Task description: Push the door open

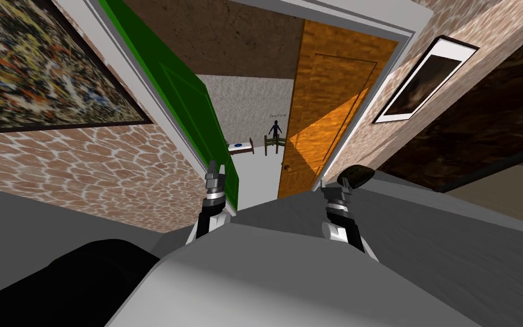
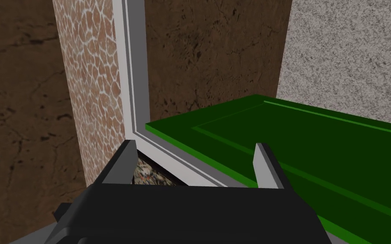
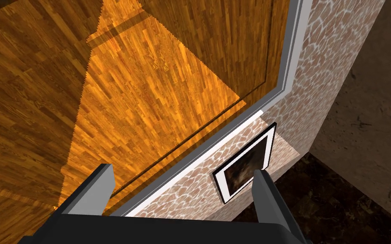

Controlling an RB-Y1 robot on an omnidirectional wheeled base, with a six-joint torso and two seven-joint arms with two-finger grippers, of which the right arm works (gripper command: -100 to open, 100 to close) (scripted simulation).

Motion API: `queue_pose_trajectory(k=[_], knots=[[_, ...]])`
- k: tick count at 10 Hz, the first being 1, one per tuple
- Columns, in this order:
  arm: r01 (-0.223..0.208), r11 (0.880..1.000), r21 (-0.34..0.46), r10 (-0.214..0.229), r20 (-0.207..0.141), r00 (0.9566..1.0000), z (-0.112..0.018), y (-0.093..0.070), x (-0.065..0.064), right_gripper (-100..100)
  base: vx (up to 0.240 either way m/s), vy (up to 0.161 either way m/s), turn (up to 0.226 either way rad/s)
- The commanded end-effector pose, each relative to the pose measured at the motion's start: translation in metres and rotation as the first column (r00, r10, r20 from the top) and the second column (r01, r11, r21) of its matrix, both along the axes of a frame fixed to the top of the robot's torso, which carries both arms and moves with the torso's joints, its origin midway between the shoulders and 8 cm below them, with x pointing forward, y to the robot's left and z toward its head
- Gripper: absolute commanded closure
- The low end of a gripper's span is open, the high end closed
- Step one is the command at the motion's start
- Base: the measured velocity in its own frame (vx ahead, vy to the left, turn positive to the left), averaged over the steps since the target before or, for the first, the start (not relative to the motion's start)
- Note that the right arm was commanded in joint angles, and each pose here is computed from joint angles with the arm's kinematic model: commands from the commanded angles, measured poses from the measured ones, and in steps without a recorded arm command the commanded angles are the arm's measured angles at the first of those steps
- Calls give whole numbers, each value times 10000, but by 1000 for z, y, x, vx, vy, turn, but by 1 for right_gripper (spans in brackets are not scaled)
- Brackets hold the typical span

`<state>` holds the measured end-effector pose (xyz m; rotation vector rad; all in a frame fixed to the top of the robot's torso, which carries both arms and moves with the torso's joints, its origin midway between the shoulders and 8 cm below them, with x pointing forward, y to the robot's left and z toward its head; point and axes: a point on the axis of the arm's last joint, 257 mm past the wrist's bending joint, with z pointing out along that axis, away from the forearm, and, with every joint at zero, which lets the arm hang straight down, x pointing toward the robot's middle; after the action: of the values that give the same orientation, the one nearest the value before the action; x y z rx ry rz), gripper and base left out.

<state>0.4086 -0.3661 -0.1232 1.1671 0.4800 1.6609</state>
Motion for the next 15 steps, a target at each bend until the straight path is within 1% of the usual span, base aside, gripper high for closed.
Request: queue_pose_trajectory(k=[1, 3, 5, 8, 11, 13, 15], knots=[[-87, 9991, 423, 91, -96, 9999, -13, -4, 1, -100, 18, -87, 205], [-163, 9956, 923, 182, -193, 9996, -28, -11, 4, -100, 35, -78, 227], [-222, 9894, 1437, 264, -277, 9993, -42, -18, 5, -100, 23, -106, 191], [-276, 9743, 2235, 370, -380, 9986, -64, -29, 7, -100, 19, -93, 215], [-293, 9523, 3038, 451, -453, 9980, -85, -39, 7, -100, 14, -96, 220], [-286, 9336, 3571, 492, -486, 9976, -100, -46, 7, -100, 5, -95, 198], [-267, 9120, 4094, 520, -507, 9974, -114, -51, 7, -100, -4, -95, 204]])
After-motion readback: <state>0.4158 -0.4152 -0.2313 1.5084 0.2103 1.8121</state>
